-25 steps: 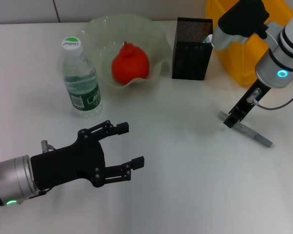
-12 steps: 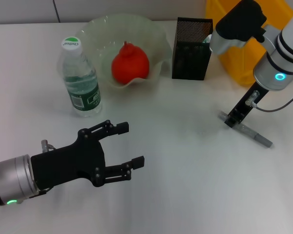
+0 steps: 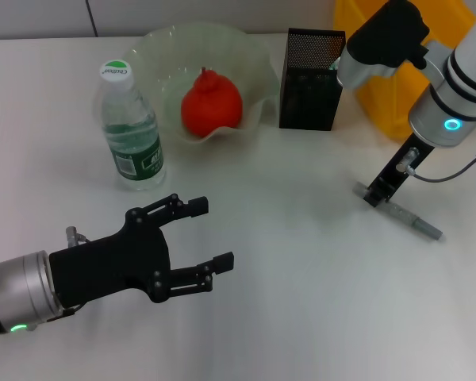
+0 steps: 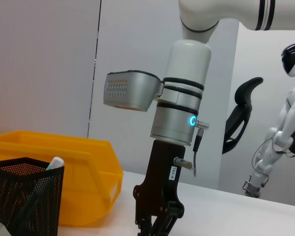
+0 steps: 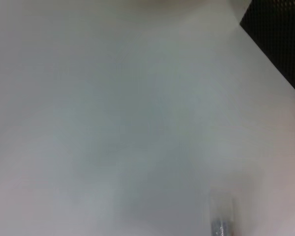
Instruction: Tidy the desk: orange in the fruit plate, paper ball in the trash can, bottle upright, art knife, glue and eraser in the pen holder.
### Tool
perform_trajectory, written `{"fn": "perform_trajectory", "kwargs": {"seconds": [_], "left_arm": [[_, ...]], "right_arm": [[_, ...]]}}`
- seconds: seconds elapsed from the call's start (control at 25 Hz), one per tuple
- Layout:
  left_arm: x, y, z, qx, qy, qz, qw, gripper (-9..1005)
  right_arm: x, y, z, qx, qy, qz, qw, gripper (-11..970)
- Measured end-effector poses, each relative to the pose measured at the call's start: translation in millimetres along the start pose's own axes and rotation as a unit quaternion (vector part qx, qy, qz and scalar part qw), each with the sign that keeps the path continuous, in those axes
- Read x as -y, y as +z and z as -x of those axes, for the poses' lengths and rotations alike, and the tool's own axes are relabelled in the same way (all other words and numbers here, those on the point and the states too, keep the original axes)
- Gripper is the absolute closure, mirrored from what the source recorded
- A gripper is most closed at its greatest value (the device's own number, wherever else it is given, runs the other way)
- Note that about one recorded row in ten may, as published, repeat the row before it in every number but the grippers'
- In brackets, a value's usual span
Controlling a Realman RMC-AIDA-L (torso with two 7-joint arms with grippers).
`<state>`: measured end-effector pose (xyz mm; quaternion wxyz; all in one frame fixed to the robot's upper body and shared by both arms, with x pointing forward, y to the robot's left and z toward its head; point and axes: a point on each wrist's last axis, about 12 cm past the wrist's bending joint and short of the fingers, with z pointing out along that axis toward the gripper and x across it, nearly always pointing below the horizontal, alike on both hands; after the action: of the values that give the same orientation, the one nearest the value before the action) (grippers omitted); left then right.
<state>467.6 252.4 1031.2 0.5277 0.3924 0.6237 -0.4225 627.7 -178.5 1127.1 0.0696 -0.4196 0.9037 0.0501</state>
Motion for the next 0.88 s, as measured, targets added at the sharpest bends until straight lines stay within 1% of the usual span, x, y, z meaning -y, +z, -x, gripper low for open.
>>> {"fn": "perform_trajectory", "kwargs": {"seconds": [0.16, 0.2, 0.24, 0.28, 0.36, 0.44, 0.48, 0.52, 0.56, 0.68, 0.8, 0.84, 0.88], "left_arm": [[-0.1, 0.0, 0.1, 0.0, 0.0, 0.0, 1.0, 136], [-0.1, 0.0, 0.1, 0.0, 0.0, 0.0, 1.0, 136], [-0.1, 0.0, 0.1, 0.0, 0.0, 0.0, 1.0, 136], [-0.3, -0.2, 0.2, 0.001, 0.001, 0.001, 1.0, 136], [-0.2, -0.3, 0.5, 0.002, 0.002, 0.001, 1.0, 136], [-0.4, -0.6, 0.6, 0.002, 0.004, 0.001, 1.0, 136], [-0.9, -0.7, 1.1, 0.002, 0.006, 0.001, 1.0, 136], [-1.3, -0.5, 1.4, 0.001, 0.007, 0.001, 1.0, 136], [-1.3, -0.5, 1.4, 0.001, 0.007, 0.001, 1.0, 136], [-2.4, 0.4, 2.3, 0.0, 0.009, 0.0, 1.0, 136], [-2.5, 0.6, 2.5, 0.001, 0.008, 0.0, 1.0, 136], [-2.3, 0.6, 2.8, 0.002, 0.008, -0.001, 1.0, 136], [-2.6, 0.6, 2.3, 0.0, 0.009, 0.0, 1.0, 135]], "right_arm": [[-3.5, -8.0, 5.1, 0.017, 0.0, 0.016, 1.0, 815], [-5.7, -15.4, 7.4, 0.033, 0.0, 0.03, 0.999, 815], [-5.7, -15.4, 7.4, 0.033, 0.0, 0.03, 0.999, 815], [-8.7, -26.3, 8.6, 0.058, -0.005, 0.044, 0.997, 815], [-9.2, -30.8, 8.6, 0.071, -0.009, 0.046, 0.996, 814], [-10.3, -39.5, 6.7, 0.11, -0.021, 0.059, 0.992, 814], [-9.4, -47.2, 3.0, 0.159, -0.034, 0.074, 0.984, 814], [-9.4, -47.2, 3.0, 0.159, -0.034, 0.074, 0.984, 816], [-8.9, -50.4, 1.0, 0.183, -0.04, 0.081, 0.979, 818], [-3.3, -56.9, -9.2, 0.278, -0.061, 0.099, 0.953, 823], [7.2, -58.2, -20.2, 0.365, -0.058, 0.096, 0.924, 823], [12.1, -57.4, -24.5, 0.402, -0.055, 0.092, 0.909, 823], [19.5, -54.6, -31.1, 0.464, -0.045, 0.087, 0.88, 823]]}}
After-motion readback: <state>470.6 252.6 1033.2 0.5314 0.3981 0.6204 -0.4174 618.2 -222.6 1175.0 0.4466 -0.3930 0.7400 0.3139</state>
